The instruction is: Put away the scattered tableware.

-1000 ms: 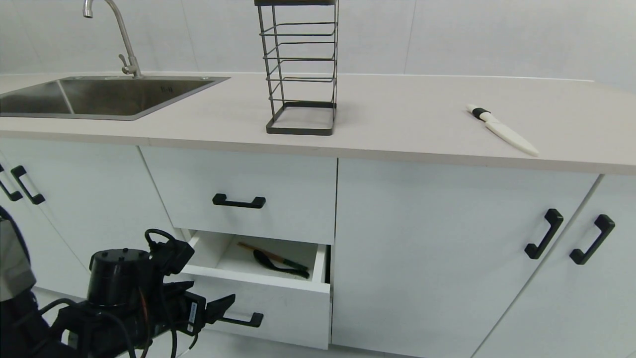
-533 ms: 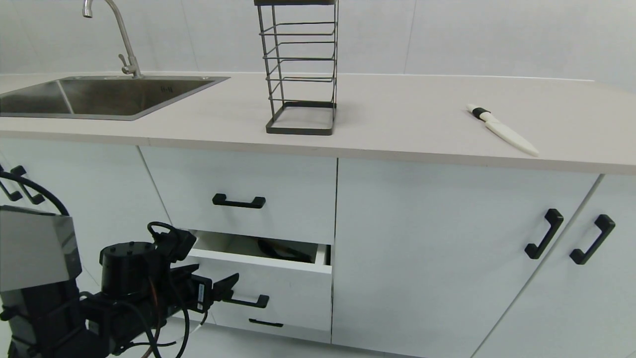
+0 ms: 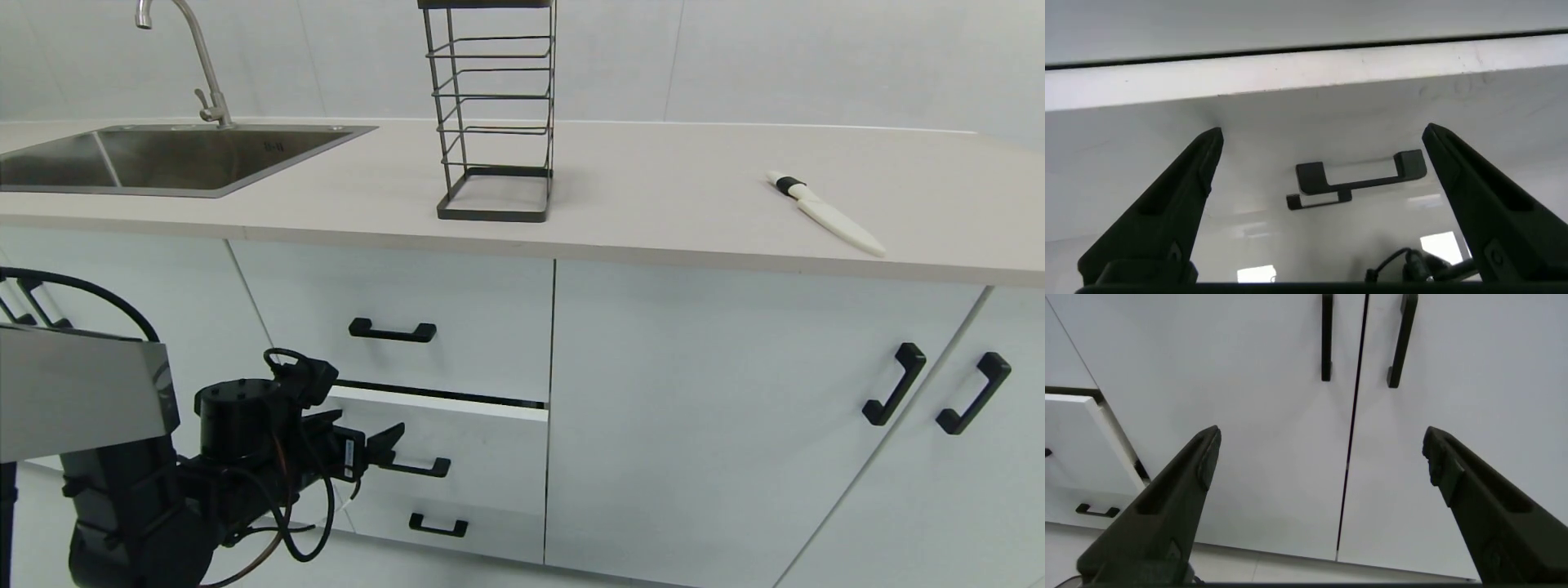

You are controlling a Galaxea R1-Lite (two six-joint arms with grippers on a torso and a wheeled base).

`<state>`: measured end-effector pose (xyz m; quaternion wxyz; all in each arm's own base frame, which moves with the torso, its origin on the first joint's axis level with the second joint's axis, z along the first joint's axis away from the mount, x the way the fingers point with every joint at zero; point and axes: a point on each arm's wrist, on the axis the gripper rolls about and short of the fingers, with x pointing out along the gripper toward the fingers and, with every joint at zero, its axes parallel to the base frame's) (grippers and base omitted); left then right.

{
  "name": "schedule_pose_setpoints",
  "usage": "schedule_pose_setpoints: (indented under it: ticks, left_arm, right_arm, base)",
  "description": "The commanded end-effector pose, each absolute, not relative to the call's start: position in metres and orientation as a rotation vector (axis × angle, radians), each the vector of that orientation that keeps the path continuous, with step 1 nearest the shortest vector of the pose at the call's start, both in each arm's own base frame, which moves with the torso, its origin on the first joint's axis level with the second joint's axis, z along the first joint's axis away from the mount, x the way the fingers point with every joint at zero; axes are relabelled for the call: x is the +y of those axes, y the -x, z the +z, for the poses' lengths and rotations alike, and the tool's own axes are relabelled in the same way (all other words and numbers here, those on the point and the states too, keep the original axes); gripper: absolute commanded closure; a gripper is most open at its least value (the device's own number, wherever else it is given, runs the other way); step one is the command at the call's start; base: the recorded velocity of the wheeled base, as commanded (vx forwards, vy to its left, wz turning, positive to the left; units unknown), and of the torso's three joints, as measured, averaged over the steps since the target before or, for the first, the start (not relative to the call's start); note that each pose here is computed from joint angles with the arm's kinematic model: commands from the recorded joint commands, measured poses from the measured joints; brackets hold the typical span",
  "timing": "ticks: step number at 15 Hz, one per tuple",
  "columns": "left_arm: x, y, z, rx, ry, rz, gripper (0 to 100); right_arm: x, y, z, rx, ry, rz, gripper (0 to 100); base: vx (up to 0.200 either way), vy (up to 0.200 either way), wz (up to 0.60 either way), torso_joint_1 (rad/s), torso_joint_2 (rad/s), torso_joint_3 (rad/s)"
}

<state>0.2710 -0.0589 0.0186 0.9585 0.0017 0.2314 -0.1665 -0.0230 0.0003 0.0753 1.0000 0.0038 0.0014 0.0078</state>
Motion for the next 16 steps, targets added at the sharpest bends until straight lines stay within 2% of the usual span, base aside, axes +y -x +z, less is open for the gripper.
schedule_pose_setpoints:
  ticks: [1,7,9,11,14,16]
  left_arm:
    - [-0.061,-0.281,0.016,0.455,-0.001,-0.338,0]
    - [-0.061,-0.287,0.015,0.432,0.0,-0.336,0]
    - [-0.061,-0.279,0.015,0.451,0.0,-0.339,0]
    - [-0.058,-0.264,0.024,0.454,-0.002,-0.341,0]
    - [-0.05,-0.227,0.062,0.364,-0.001,-0.34,0]
    - [-0.044,-0.198,0.091,0.253,0.002,-0.352,0]
  right_arm:
    - [0.0,0.023,0.075,0.005,-0.008,0.017,0]
    - [0.0,0.023,0.075,0.005,-0.008,0.017,0]
    - [0.0,0.023,0.075,0.005,-0.008,0.017,0]
    - [0.0,0.023,0.075,0.005,-0.008,0.017,0]
    - [0.0,0.023,0.075,0.005,-0.008,0.017,0]
    - [0.0,0.023,0.075,0.005,-0.008,0.017,0]
  base:
    - [0.0,0.0,0.0,0.0,0.0,0.0]
    - [0.0,0.0,0.0,0.0,0.0,0.0]
    - [0.0,0.0,0.0,0.0,0.0,0.0]
    - [0.0,0.0,0.0,0.0,0.0,0.0]
    - [0.0,0.0,0.0,0.0,0.0,0.0]
    - [0.0,0.0,0.0,0.0,0.0,0.0]
